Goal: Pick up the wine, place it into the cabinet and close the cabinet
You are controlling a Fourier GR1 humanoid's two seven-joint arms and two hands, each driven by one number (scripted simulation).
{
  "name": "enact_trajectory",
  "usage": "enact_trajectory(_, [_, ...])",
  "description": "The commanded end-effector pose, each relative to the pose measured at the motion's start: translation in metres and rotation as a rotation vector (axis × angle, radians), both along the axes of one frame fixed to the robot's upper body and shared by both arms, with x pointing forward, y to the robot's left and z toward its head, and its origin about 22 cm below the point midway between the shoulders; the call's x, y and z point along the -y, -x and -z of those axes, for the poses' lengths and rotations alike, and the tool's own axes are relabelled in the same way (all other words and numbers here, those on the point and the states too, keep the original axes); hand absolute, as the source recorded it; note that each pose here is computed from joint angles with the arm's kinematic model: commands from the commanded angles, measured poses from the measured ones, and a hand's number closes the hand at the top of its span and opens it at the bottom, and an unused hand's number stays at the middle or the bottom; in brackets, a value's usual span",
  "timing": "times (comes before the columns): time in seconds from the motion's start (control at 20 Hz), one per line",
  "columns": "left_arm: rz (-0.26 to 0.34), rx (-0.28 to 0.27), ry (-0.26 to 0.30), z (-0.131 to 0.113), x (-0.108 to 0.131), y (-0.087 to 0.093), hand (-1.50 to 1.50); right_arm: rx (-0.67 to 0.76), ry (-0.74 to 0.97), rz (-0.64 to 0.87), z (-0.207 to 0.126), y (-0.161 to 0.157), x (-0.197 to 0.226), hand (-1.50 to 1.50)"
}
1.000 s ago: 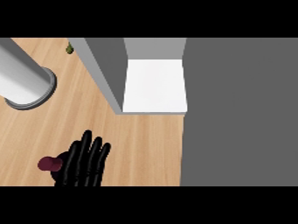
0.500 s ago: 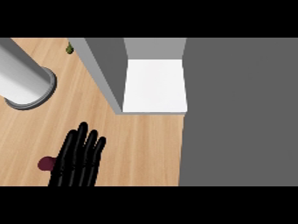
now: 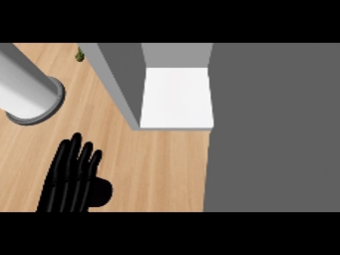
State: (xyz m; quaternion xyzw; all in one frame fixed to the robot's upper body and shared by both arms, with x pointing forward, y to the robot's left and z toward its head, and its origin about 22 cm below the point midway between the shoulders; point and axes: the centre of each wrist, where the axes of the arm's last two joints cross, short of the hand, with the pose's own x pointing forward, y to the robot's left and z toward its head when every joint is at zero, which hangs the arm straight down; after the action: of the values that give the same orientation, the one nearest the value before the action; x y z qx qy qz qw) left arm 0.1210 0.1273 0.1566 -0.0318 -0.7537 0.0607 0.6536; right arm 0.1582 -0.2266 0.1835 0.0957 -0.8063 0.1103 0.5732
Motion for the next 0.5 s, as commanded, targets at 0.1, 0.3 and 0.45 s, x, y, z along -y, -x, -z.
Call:
enact_trajectory(0.1, [-0.075, 0.088, 0.023, -0.029, -0.035, 0.021, -1.50, 0.046, -0.010, 0.004, -0.025, 0.036, 0.000, -1.50])
enact_trajectory(0.3, [-0.096, 0.089, 0.012, -0.026, -0.050, 0.022, -1.50, 0.048, -0.008, -0.003, -0.020, 0.020, 0.004, -1.50])
enact_trajectory(0.45, [-0.142, 0.057, 0.017, -0.020, -0.053, 0.007, -1.50, 0.055, 0.003, 0.003, -0.016, 0.018, 0.011, -1.50])
